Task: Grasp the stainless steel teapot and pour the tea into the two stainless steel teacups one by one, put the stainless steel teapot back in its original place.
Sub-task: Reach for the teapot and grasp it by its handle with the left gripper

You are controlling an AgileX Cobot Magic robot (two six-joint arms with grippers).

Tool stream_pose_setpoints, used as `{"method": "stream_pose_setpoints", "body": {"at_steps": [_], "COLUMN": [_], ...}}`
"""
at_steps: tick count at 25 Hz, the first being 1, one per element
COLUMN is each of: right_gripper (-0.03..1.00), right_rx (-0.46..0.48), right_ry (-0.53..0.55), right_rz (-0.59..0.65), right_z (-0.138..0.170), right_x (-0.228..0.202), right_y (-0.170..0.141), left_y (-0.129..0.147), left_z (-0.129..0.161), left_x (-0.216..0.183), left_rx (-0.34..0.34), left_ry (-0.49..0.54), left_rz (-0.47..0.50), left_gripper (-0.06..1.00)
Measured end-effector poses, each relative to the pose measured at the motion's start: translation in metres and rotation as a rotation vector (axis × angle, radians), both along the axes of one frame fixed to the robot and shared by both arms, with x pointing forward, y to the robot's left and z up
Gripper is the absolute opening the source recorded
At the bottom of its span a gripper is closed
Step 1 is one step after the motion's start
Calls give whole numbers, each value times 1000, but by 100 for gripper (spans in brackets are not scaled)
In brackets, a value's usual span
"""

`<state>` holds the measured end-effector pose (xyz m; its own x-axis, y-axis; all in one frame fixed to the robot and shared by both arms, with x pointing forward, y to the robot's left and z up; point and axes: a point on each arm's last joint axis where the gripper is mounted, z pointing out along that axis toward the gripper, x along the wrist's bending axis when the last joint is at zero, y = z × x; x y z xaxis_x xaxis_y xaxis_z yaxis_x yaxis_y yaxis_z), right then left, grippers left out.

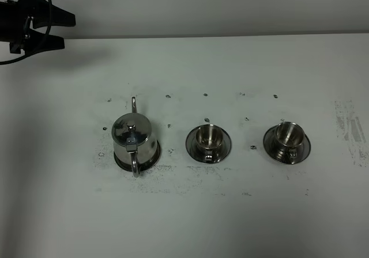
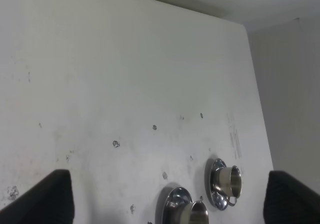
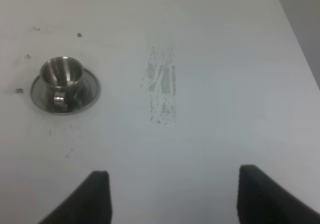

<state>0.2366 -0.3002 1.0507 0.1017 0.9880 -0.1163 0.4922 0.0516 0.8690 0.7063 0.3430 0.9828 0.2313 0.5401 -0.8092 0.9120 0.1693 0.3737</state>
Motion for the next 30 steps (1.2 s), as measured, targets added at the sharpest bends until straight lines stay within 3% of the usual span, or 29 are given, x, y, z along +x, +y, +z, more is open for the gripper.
{"method": "stream_pose_setpoints", "body": {"at_steps": [17,30], "right_gripper": [52,52], "right_rx": [13,16], "right_ry": [-3,-1], "right_rz": [19,304], "right_z": [0,0], "right_x": [0,0], "right_y": [1,1], "left_y": [0,0], "left_z": [0,1], "left_x": [0,0], "left_rx": [8,11], "left_ry": [-20,-28], "left_rz": [-11,-14], "left_gripper": [74,74]}}
